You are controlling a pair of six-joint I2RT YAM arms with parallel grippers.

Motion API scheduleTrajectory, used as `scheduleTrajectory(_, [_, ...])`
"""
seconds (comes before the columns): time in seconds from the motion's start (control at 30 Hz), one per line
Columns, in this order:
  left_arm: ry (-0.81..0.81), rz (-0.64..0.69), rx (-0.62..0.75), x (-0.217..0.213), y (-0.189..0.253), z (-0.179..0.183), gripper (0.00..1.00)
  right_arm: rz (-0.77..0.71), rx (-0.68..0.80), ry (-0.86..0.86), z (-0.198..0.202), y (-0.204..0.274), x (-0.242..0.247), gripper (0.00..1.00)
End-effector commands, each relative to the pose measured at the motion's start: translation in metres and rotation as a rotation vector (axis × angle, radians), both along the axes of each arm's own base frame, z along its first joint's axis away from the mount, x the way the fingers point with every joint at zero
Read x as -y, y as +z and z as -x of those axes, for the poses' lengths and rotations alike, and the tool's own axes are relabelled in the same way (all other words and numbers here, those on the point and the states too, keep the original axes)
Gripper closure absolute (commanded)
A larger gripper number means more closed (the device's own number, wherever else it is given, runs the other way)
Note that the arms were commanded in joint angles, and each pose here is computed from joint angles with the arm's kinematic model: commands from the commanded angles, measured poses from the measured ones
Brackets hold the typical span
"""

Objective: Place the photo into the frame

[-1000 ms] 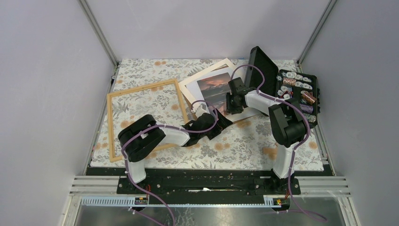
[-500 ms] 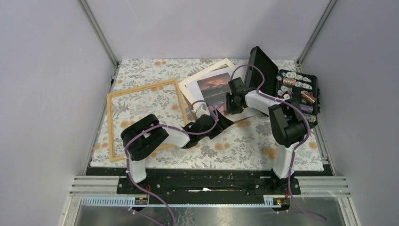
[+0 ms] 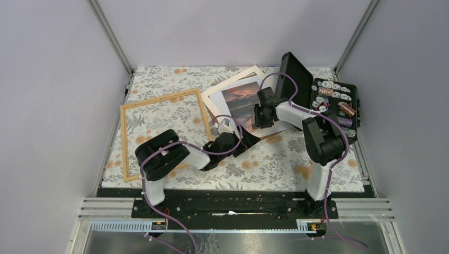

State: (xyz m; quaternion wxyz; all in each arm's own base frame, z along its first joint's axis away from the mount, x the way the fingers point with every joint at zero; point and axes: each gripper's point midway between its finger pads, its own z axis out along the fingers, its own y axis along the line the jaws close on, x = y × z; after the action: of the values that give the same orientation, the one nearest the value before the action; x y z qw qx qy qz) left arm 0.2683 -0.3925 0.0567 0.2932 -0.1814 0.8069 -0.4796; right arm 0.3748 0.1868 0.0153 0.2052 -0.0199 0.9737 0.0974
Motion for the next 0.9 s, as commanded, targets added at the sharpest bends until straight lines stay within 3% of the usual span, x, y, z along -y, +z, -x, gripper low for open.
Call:
scheduleTrajectory(0.0, [0.038, -0.101, -0.053, -0.002, -0.006, -0.010, 0.01, -0.020, -0.053, 0.021, 0.012, -0.011, -0.002, 0.61])
scheduleTrajectory(0.3, [0.012, -0.082, -0.086, 0.011, -0.018, -0.009, 0.01, -0.021, -0.054, 0.022, 0.013, -0.011, -0.002, 0.61])
scheduleTrajectory(0.73, [-0.043, 0.215, 0.152, 0.016, 0.051, -0.008, 0.01, -0.032, -0.056, 0.029, 0.013, -0.011, -0.004, 0.61])
scheduleTrajectory(0.87, [-0.027, 0.145, 0.074, 0.016, 0.031, -0.013, 0.01, -0.032, -0.056, 0.030, 0.013, -0.011, -0.004, 0.61])
